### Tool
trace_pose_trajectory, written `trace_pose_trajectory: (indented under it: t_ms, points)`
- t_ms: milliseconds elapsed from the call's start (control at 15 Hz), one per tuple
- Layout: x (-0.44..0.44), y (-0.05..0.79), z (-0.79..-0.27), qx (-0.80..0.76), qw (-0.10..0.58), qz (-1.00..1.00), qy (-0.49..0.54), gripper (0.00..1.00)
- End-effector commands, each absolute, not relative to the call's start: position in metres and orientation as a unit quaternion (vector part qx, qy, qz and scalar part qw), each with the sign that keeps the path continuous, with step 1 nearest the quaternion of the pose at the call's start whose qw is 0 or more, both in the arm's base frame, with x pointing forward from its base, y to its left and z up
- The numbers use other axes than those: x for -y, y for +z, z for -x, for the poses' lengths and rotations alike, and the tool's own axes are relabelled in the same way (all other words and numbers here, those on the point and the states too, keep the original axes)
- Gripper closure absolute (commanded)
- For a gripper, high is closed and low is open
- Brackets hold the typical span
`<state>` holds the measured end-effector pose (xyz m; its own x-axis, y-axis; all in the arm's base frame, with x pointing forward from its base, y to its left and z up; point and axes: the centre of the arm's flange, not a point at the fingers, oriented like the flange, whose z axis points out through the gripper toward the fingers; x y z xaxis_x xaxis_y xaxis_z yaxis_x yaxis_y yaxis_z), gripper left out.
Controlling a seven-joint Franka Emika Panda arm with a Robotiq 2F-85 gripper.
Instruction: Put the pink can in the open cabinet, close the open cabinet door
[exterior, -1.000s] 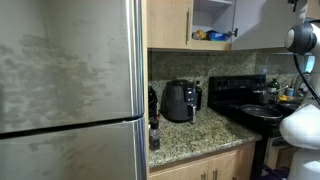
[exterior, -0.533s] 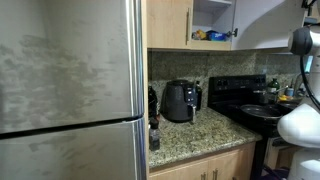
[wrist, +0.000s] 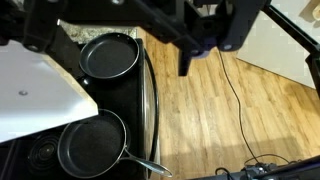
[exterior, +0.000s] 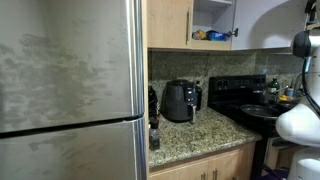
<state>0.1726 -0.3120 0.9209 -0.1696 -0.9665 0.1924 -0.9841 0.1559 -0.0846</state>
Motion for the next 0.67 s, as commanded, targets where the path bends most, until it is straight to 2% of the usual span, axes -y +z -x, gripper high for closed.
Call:
trace_pose_trajectory:
  t_ms: [0, 267, 600]
  points:
    - [0.335, 0.92, -0.149, 0.807, 0.04, -0.571, 0.147, 0.0]
    - [0.357, 0.932, -0.12, 0.847, 0.04, -0.486, 0.211, 0.0]
    - [0.388, 0.95, -0.169, 0.787, -0.072, -0.57, 0.225, 0.0]
